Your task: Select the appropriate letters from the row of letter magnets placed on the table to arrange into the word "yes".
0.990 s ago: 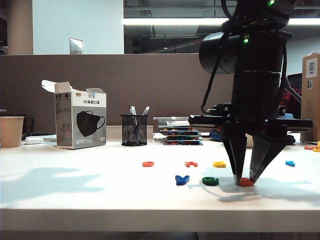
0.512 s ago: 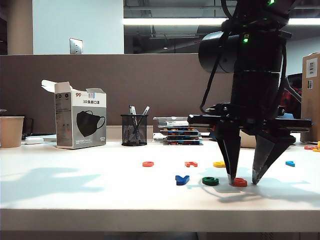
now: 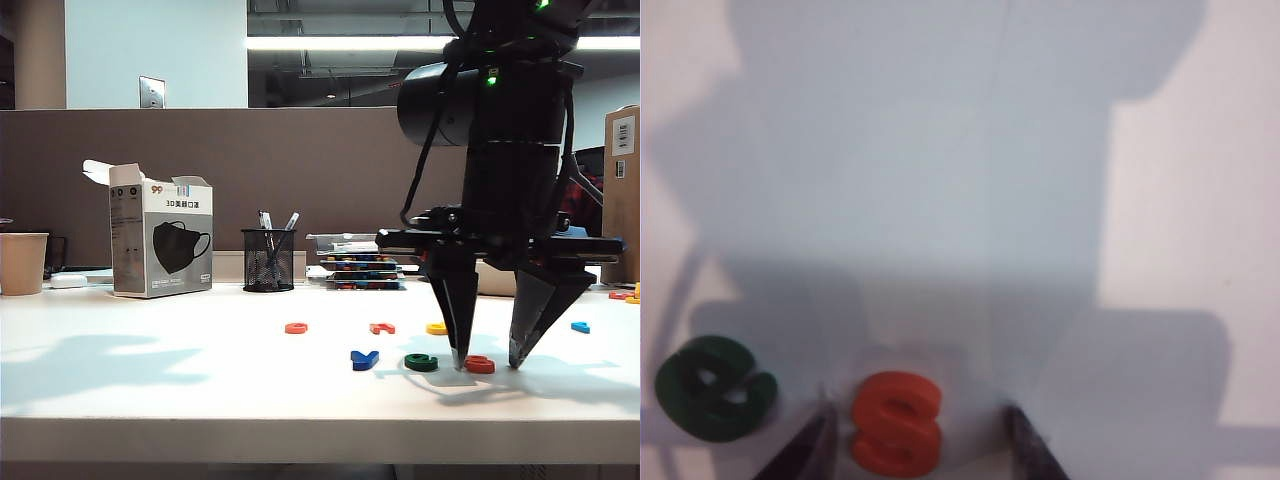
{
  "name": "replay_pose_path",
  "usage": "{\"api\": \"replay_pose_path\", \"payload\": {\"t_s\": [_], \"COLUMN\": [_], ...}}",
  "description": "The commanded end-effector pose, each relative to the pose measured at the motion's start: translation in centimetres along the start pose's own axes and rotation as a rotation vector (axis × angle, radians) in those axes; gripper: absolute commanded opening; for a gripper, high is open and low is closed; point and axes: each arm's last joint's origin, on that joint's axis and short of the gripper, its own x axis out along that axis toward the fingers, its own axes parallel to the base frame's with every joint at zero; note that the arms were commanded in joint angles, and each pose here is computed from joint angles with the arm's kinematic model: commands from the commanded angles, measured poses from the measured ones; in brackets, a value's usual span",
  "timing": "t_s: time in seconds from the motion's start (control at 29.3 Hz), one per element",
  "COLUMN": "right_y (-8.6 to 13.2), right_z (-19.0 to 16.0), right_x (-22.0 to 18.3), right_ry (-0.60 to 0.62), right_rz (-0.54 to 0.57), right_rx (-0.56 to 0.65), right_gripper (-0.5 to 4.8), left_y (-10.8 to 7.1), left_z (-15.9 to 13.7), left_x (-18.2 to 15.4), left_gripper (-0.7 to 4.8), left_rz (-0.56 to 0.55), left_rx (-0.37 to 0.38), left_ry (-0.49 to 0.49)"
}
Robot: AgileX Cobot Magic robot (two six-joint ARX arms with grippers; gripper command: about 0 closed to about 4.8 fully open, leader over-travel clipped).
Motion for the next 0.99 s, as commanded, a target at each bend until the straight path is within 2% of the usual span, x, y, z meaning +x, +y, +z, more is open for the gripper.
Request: {"api": "replay_pose_path", "payload": {"t_s": [0.03,0.68,0.89,0.99], "right_y": [-0.1,0.2,0.7,0.8], "right_z": [-0.1,0.7,0.6,0.7], "right_x": [0.0,-2.8,-3.2,-3.2], "right_ry": [0.019,-0.054,-0.008,-0.006], "right_rz": [-0.013,0.033,0.199,0.240], "right_rx": [-0.007,-0.034,-0.078,-0.084], "right_gripper": [2.20,2.20,2.07,2.07], "left_y": [-0.1,-0.1,-0.1,-0.1], "left_z": [0.1,0.1,0.1,0.1], "left_x": [-0.2,-0.2,-0.2,-0.2], "left_gripper": [-0.05,-0.05,-0.05,-0.05], "left_rz": [-0.010,-0.010,-0.010,-0.010], "left_rx": [0.008,0.008,0.008,0.008], "left_ry": [-0.017,-0.017,-0.017,-0.017]}}
